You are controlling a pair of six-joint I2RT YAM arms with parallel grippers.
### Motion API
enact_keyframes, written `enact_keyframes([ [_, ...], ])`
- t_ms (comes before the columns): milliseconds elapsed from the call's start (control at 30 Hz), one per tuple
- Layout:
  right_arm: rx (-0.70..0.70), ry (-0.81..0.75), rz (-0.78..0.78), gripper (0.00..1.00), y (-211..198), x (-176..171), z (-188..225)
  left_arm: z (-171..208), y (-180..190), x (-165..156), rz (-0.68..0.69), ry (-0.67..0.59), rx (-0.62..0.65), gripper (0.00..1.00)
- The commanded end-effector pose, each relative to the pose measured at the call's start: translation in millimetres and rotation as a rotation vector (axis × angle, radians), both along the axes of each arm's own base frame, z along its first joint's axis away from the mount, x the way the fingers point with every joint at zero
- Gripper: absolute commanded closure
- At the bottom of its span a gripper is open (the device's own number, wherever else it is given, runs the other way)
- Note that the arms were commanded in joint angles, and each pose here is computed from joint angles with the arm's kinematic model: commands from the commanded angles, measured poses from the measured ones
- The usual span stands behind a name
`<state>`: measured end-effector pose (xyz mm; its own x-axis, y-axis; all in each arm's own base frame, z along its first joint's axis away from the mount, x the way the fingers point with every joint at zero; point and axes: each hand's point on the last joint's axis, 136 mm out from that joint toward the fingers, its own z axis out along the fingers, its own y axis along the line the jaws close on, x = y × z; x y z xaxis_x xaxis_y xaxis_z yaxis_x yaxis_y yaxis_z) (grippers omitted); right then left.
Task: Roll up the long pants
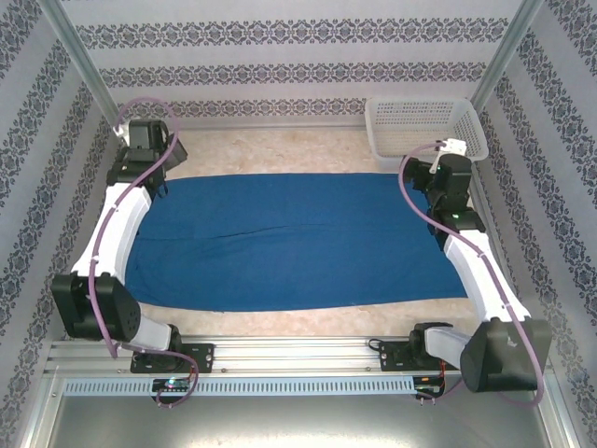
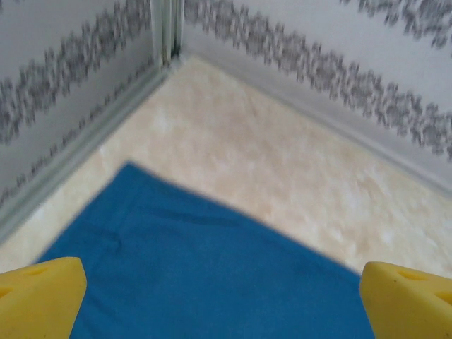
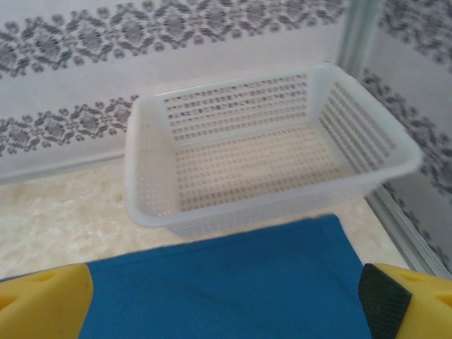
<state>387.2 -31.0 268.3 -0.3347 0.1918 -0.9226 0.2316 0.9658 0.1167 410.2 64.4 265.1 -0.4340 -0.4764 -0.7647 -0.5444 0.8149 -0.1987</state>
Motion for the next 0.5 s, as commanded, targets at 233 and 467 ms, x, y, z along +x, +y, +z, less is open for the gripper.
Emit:
enact_keyframes([
  [233, 0.25, 0.168, -0.131, 0.02, -22.6, -70.7, -39.5, -74.3, 28.1, -211.7, 0.581, 0.018, -0.426, 0.0],
  [467, 0.325, 0.277, -0.039, 0.02, -5.4, -67.0, -62.0, -111.8, 29.8, -262.9, 0.69, 0.111, -0.391, 0.0],
])
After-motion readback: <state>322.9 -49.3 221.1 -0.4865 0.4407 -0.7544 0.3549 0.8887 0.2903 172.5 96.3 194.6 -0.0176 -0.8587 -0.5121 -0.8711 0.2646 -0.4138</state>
